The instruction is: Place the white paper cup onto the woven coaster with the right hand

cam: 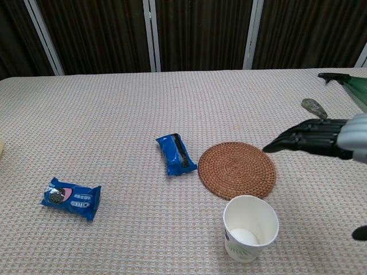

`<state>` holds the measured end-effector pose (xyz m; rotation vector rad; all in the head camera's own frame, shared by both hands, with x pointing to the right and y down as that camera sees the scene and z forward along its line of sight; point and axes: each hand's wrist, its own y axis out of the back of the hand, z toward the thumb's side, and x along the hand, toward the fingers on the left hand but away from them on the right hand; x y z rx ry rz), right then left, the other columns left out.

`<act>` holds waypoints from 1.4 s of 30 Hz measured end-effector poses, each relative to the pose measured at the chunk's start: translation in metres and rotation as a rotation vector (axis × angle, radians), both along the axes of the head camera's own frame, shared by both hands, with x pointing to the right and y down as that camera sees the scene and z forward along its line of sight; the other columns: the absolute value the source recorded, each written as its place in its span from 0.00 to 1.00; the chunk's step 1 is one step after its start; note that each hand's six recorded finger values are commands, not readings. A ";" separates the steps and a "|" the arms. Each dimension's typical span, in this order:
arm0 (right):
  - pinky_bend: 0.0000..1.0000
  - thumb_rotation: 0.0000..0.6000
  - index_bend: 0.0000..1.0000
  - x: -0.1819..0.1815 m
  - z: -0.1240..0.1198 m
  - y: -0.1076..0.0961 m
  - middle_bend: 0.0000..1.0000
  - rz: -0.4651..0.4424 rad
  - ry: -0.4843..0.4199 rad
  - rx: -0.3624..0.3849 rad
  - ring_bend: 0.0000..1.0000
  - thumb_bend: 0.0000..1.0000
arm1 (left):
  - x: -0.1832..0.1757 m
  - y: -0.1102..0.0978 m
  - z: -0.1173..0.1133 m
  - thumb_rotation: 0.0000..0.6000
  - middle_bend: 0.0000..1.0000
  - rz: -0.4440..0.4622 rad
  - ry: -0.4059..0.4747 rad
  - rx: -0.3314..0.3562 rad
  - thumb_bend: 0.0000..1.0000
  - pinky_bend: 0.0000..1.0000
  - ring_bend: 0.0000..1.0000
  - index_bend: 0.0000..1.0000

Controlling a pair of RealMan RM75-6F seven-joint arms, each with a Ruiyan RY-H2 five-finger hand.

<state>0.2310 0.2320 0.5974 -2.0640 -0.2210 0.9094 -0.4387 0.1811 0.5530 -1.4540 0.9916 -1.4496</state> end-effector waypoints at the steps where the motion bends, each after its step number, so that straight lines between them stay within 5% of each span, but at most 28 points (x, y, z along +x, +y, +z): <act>1: 0.00 1.00 0.00 -0.009 0.004 0.002 0.07 -0.032 0.007 -0.001 0.02 0.00 | -0.001 -0.001 0.001 1.00 0.00 -0.003 -0.002 -0.003 0.00 0.00 0.00 0.00; 14: 0.14 1.00 0.02 -0.074 0.030 0.016 0.13 -0.178 0.026 0.014 0.10 0.01 | -0.009 -0.004 0.004 1.00 0.00 -0.032 -0.006 -0.020 0.00 0.00 0.00 0.00; 20: 0.29 1.00 0.19 -0.089 0.038 0.018 0.39 -0.173 0.021 0.029 0.36 0.14 | -0.009 -0.004 0.002 1.00 0.00 -0.032 -0.001 -0.021 0.00 0.00 0.00 0.00; 30: 0.31 1.00 0.23 -0.094 0.037 0.014 0.40 -0.128 0.001 0.042 0.37 0.17 | -0.011 -0.004 0.002 1.00 0.00 -0.042 0.007 -0.035 0.00 0.00 0.00 0.00; 42: 0.31 1.00 0.23 -0.090 0.014 -0.040 0.40 -0.013 -0.014 0.143 0.37 0.18 | -0.015 -0.006 0.003 1.00 0.00 -0.069 0.018 -0.059 0.00 0.00 0.00 0.00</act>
